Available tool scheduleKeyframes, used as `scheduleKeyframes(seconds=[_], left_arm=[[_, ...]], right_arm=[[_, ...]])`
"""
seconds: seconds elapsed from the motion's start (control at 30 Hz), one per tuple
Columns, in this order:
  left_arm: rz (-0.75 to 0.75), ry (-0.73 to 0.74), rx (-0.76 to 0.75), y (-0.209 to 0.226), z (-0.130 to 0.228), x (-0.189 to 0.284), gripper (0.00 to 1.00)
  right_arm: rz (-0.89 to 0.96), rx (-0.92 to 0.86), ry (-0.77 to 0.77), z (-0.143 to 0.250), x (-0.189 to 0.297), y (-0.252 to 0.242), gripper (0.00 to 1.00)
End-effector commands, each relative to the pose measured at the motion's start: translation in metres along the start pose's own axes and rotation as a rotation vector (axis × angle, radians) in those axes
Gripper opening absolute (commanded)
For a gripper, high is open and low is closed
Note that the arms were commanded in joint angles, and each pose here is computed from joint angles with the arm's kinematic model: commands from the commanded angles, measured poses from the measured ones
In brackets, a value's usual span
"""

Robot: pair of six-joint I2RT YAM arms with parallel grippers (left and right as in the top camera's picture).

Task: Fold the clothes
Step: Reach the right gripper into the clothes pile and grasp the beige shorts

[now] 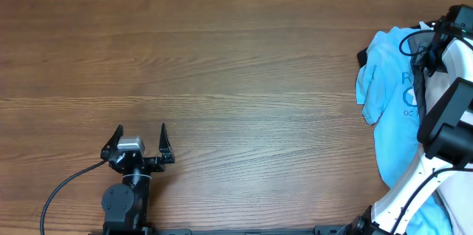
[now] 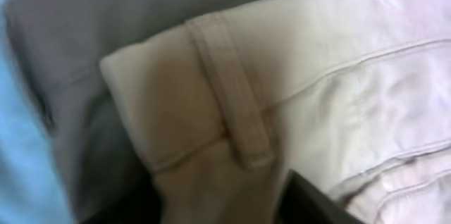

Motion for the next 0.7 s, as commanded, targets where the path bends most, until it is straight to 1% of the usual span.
scheduleKeyframes(seconds=[0.0, 0.03, 0.1, 0.13, 0.17, 0.2, 0.37, 0.5, 0.67], left_arm=[[0.012, -0.012, -0.019, -0.002, -0.002, 0.000, 1.00], [0.012, -0.012, -0.019, -0.002, -0.002, 0.000, 1.00], [0.012, -0.012, -0.019, -0.002, -0.002, 0.000, 1.00], [0.012, -0.012, -0.019, -0.002, -0.002, 0.000, 1.00], [0.012, -0.012, -0.019, -0.002, -0.002, 0.000, 1.00], [0.012, -0.012, -0.019, -0.002, -0.002, 0.000, 1.00], [0.012, -0.012, -0.019, -0.002, -0.002, 0.000, 1.00], [0.012, -0.012, -0.019, -0.002, -0.002, 0.000, 1.00], [0.012, -0.012, -0.019, -0.002, -0.002, 0.000, 1.00]], right_arm=[[-0.012, -0.010, 0.017, 0.005, -0.007, 0.000, 0.46], [-0.015, -0.010, 0.017, 0.004, -0.007, 0.001, 0.44], [-0.019, -0.028, 0.012, 0.002, -0.006, 0.001, 0.33], [-0.020, -0.039, 0.008, 0.000, -0.005, 0.001, 0.25], [-0.032, -0.052, 0.000, -0.005, 0.000, 0.002, 0.12], [-0.034, -0.068, -0.009, -0.009, 0.003, 0.002, 0.04], [-0.098, -0.135, -0.038, -0.030, 0.034, 0.006, 0.04], [-0.133, -0.166, -0.071, -0.047, 0.073, 0.002, 0.04], [-0.282, -0.201, -0.080, -0.051, 0.129, 0.027, 0.04]])
Point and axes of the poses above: each gripper's point midway between its finger pads, its own x axis back along the fingers, its own y axis along the line the jaws close on, z = x × y, the point moved 1 cm from there along x, back along the fingers, and after that the axes turned 13 degrees about -x, right-handed, at the moved point
